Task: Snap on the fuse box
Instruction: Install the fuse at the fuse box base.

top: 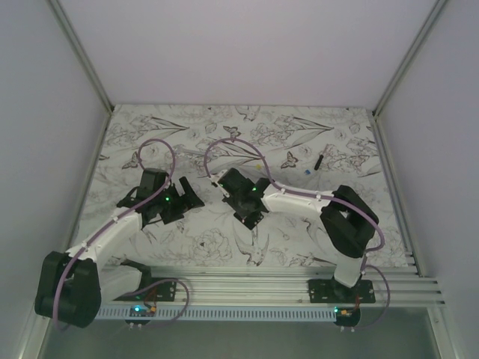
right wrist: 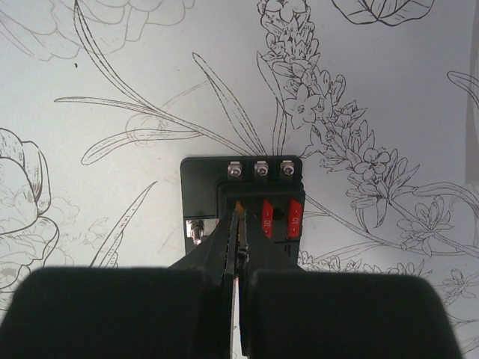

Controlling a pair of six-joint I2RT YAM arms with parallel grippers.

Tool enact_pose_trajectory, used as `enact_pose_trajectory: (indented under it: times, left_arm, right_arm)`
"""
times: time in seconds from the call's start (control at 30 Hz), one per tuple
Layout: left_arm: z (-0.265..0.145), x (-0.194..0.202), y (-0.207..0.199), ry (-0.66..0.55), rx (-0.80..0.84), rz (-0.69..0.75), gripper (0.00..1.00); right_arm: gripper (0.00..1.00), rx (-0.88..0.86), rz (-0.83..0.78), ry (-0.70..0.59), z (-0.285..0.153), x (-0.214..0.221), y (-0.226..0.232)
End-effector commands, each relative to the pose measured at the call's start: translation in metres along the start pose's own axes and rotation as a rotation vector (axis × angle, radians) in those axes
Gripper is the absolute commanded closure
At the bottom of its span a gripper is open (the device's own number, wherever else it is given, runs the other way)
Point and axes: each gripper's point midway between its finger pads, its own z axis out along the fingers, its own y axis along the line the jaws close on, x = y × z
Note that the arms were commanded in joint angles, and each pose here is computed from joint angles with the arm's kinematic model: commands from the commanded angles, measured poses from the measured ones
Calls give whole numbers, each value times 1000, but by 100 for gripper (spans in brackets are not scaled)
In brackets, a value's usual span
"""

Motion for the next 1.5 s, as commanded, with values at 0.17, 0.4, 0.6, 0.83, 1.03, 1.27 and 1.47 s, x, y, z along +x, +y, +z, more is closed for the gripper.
enact_pose_trajectory:
  times: [0.17, 0.4, 0.6, 0.83, 1.03, 1.27, 1.47]
  left_arm:
    - [0, 0, -1, 12, 9, -5, 0]
    - [-1, 1, -1, 8, 10, -5, 0]
    - [-2, 1, -1, 9, 11, -7, 0]
    - [-2, 1, -1, 5, 11, -5, 0]
    - [-2, 2, 0, 8, 14, -5, 0]
    - [-5, 1, -2, -3, 25, -5, 0]
    - [-8, 0, -6, -10, 39, -6, 0]
  right_arm:
    - [100, -54, 42, 380, 23, 117, 13]
    - [100, -62, 102, 433, 23, 137, 8]
    - [100, -71, 109, 483, 22, 151, 11]
    - [100, -62, 143, 501, 15, 166, 9]
    - [100, -53, 138, 513, 28, 162, 10]
    - [100, -31, 108, 340, 20, 101, 1]
    - [99, -48, 99, 142, -2, 31, -5]
